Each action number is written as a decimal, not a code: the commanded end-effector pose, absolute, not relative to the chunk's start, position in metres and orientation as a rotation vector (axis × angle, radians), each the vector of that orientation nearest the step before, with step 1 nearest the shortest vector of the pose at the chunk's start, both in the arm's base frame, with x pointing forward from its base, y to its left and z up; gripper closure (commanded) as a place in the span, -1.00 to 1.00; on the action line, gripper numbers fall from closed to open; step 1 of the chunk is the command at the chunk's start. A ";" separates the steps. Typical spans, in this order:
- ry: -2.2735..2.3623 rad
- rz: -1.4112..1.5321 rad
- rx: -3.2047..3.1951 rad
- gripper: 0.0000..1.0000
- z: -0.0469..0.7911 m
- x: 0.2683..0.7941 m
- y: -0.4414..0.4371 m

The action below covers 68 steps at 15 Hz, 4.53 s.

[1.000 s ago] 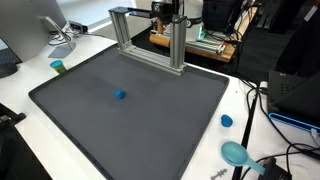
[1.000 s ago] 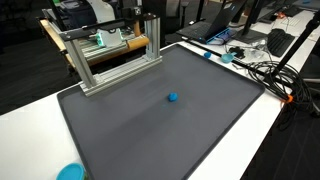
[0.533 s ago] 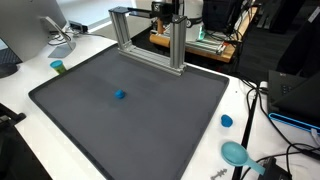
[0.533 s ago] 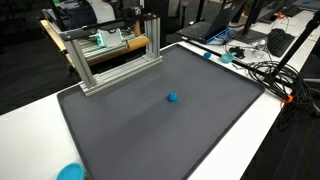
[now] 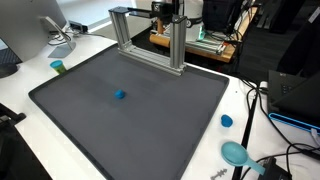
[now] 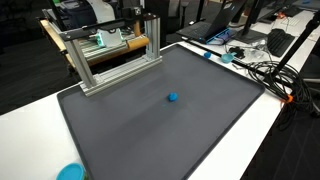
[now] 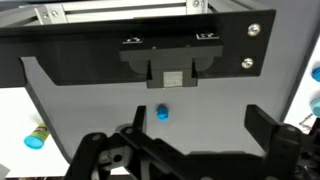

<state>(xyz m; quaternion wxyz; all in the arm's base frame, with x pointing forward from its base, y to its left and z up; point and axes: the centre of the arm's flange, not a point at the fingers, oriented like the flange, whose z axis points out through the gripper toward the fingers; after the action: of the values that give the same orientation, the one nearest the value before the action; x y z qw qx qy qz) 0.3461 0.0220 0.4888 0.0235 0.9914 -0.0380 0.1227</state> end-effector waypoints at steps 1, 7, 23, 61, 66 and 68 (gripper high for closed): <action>-0.015 0.411 3.157 -1.00 0.474 0.339 0.011; -0.084 0.340 3.135 -1.00 0.466 0.341 0.008; -0.129 0.234 3.152 -1.00 0.443 0.338 0.002; -0.204 0.208 3.018 -0.37 0.419 0.336 0.018; -0.182 0.270 3.043 -0.35 0.417 0.332 0.017; -0.191 0.287 3.041 -0.25 0.418 0.331 0.015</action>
<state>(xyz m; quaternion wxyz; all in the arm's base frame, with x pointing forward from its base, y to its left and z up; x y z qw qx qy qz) 0.3446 0.0144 0.4313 0.0445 0.9939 -0.0611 0.0804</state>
